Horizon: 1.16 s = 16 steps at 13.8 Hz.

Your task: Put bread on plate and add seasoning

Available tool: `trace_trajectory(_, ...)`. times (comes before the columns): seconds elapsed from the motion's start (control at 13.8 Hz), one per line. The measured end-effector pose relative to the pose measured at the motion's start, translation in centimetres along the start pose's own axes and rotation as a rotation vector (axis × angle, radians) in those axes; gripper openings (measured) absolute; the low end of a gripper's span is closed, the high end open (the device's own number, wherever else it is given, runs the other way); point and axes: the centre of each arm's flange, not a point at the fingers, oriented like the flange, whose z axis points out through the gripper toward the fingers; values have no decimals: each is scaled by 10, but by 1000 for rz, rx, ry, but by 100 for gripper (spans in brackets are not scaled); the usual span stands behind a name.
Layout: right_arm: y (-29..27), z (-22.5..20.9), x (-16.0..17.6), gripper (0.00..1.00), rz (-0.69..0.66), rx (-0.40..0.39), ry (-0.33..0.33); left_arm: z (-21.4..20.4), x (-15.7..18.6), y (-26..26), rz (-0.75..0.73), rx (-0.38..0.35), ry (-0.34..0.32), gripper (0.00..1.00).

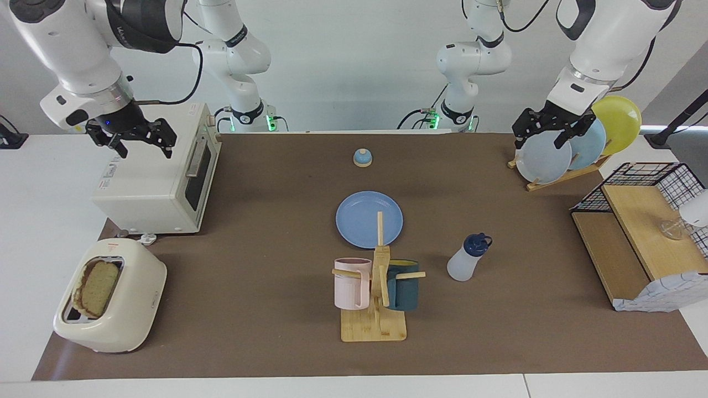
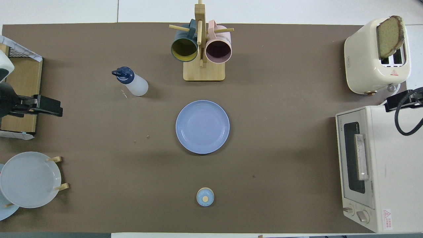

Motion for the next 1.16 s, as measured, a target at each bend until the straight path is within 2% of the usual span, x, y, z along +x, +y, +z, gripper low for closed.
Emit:
trace_trajectory(0.95,0,0,0,100,0,0,0,-2,-4,-4,-8,-1,8,100)
trace_trajectory(1.16,0,0,0,100,0,0,0,1,2,0,4,-2,74,100)
